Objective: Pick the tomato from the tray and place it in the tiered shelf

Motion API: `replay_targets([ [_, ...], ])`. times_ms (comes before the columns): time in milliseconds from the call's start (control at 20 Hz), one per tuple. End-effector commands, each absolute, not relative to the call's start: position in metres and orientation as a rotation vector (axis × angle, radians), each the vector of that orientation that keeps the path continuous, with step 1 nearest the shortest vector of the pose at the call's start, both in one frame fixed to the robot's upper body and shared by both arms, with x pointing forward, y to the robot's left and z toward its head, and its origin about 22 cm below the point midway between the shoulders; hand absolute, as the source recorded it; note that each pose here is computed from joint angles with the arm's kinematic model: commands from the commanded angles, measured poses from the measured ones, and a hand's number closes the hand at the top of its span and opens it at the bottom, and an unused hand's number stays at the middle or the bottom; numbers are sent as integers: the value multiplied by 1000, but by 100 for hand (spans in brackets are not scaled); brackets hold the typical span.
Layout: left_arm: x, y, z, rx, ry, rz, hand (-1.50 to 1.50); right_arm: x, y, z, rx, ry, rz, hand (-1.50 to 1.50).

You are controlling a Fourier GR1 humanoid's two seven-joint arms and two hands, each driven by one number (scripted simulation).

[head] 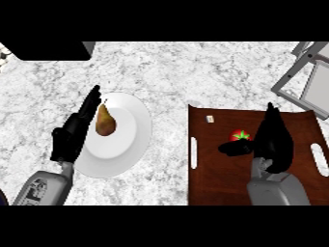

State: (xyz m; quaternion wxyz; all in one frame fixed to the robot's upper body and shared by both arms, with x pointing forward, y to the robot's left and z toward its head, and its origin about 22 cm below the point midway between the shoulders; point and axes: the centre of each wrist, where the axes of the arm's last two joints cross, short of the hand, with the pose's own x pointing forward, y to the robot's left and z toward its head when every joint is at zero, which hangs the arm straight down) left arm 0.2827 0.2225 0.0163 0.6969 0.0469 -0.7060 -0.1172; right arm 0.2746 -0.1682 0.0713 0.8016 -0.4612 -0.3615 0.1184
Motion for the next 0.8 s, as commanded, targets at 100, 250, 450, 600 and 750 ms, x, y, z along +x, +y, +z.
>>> replay_targets([
  [100, 280, 232, 4, 112, -1578, -249, 0, 289, -174, 61, -996, -644, 166, -150],
  [250, 286, 220, 16, 109, -1568, -251, 0, 276, -174, 46, -982, -619, 182, -150],
  [450, 282, 221, 10, 117, -1581, -272, 0, 290, -170, 41, -971, -616, 186, -150],
  [600, 283, 214, 13, 107, -1578, -259, 0, 286, -180, 38, -955, -632, 180, -150],
  [750, 280, 224, 19, 120, -1588, -257, 0, 293, -167, 40, -943, -627, 195, -150],
])
